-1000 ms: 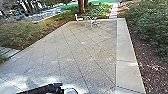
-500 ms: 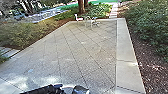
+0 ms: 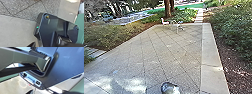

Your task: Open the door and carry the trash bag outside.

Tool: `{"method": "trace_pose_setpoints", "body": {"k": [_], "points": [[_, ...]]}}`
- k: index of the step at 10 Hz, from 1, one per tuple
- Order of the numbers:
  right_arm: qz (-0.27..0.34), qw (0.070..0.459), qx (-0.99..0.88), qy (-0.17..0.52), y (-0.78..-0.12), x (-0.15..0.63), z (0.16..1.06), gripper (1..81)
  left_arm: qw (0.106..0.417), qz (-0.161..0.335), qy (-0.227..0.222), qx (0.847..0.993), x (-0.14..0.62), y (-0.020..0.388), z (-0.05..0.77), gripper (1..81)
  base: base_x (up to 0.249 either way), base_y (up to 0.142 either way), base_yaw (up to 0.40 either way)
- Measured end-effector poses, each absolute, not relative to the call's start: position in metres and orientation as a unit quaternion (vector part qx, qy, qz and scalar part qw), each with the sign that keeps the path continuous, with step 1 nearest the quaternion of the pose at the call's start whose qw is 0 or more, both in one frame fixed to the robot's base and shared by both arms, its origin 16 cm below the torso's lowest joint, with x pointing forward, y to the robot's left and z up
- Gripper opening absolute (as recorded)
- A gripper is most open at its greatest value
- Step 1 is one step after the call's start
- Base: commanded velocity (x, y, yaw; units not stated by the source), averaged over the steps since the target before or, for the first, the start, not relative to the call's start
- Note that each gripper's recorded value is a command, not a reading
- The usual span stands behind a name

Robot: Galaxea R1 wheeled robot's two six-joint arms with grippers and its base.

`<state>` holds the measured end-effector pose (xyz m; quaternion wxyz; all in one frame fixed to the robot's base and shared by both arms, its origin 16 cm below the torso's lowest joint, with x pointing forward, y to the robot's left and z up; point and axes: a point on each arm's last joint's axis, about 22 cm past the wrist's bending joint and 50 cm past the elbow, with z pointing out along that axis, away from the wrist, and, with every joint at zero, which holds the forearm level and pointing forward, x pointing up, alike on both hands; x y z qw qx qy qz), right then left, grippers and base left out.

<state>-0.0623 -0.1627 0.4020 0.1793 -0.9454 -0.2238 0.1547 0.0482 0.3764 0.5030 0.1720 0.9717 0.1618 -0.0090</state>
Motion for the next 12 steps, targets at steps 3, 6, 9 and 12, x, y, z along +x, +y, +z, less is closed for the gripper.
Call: {"method": "trace_pose_setpoints", "body": {"k": [3, 6, 9, 12], "points": [[0.120, 0.172, -0.954, -0.216, -0.162, -0.039, 0.405, 81.1, 0.190, -0.015, 0.107, 0.976, -0.036, 0.282, 0.463, 81.1, 0.000, 0.000, 0.000], [0.078, 0.169, -0.965, -0.184, -0.161, -0.023, 0.411, 81.1, 0.207, 0.022, 0.032, 0.977, -0.024, 0.217, 0.448, 81.1, 0.000, 0.000, 0.000], [0.041, 0.169, -0.973, -0.152, -0.158, -0.012, 0.417, 81.1, 0.191, 0.043, -0.027, 0.980, -0.011, 0.198, 0.438, 81.1, 0.000, 0.000, 0.000], [0.038, 0.169, -0.975, -0.142, -0.160, -0.018, 0.418, 81.1, 0.172, 0.057, -0.051, 0.982, -0.036, 0.177, 0.428, 81.1, 0.000, 0.000, 0.000]]}}
